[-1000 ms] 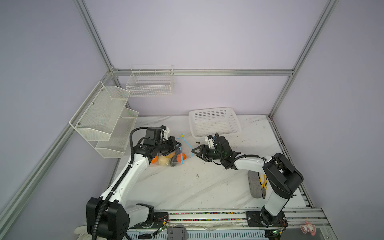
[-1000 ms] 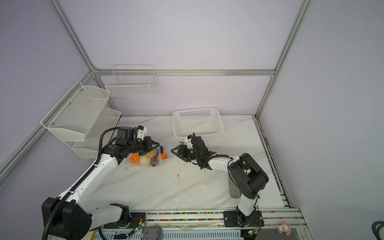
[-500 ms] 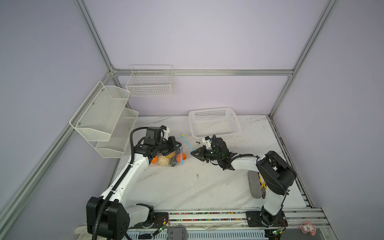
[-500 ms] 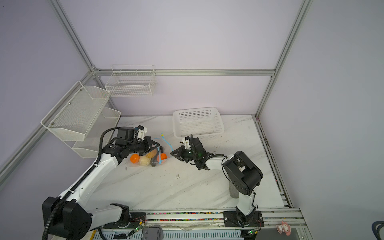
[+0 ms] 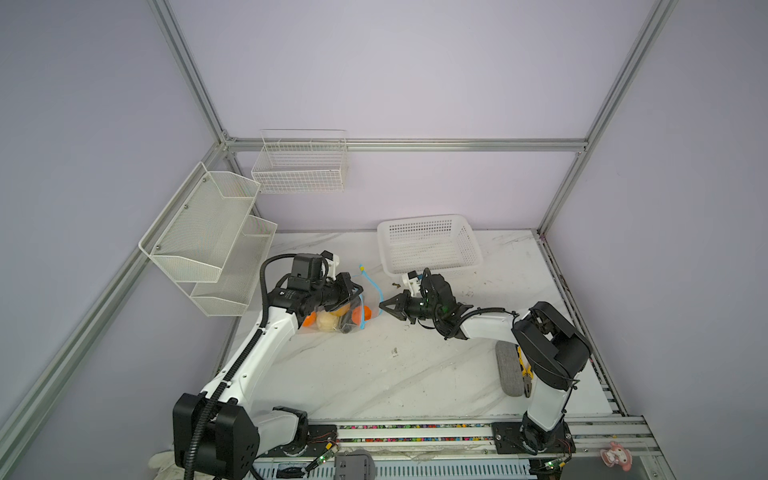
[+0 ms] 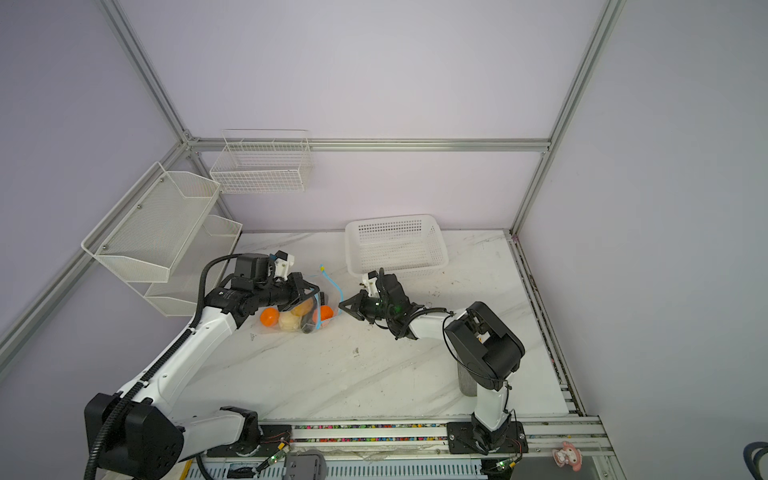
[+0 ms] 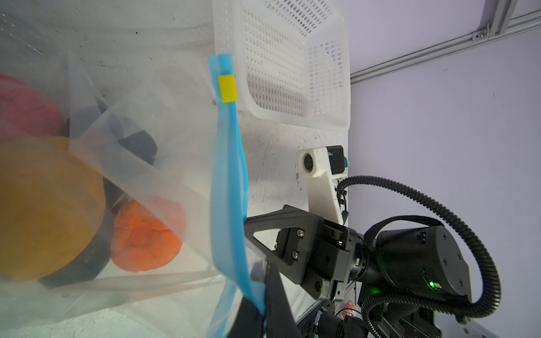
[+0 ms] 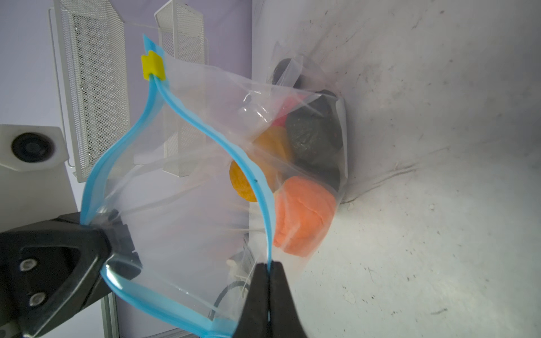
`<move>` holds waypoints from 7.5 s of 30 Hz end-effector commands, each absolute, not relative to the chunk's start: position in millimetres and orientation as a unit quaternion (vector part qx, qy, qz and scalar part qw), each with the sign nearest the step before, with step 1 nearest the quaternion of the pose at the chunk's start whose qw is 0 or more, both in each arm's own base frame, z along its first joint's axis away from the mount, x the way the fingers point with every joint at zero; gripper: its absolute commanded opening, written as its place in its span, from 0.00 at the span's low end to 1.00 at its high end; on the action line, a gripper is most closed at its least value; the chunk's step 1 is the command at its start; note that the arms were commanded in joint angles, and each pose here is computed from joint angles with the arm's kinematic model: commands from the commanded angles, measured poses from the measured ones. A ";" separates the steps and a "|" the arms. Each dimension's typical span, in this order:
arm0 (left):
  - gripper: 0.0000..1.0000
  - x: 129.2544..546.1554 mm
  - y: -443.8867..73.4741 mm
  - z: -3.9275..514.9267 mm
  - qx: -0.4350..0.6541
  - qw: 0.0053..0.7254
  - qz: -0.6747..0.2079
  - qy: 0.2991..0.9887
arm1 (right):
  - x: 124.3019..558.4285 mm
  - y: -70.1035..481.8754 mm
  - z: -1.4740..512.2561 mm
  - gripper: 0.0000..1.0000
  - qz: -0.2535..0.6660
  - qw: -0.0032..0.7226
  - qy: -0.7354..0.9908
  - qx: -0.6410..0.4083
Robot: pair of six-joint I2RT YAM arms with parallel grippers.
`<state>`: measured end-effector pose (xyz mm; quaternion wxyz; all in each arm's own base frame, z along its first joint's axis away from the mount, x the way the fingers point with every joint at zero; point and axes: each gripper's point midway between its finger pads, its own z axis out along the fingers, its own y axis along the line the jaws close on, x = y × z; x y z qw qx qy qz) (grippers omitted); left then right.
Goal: Place the food in the zip-top bag and seal the zipper
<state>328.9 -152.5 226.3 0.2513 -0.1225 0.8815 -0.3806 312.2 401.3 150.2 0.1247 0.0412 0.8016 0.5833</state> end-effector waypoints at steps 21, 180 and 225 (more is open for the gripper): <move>0.00 325.0 -143.9 320.2 -0.102 0.354 -0.395 0.842 | 328.3 416.8 271.4 0.00 0.589 0.239 0.772 -0.025; 0.82 286.5 -136.1 349.7 0.203 0.665 -0.285 0.660 | 301.6 287.3 337.3 0.00 0.286 0.650 0.434 -0.555; 0.68 389.1 -115.3 295.9 0.321 0.615 -0.443 0.567 | 309.7 267.9 323.8 0.00 0.318 0.605 0.396 -0.614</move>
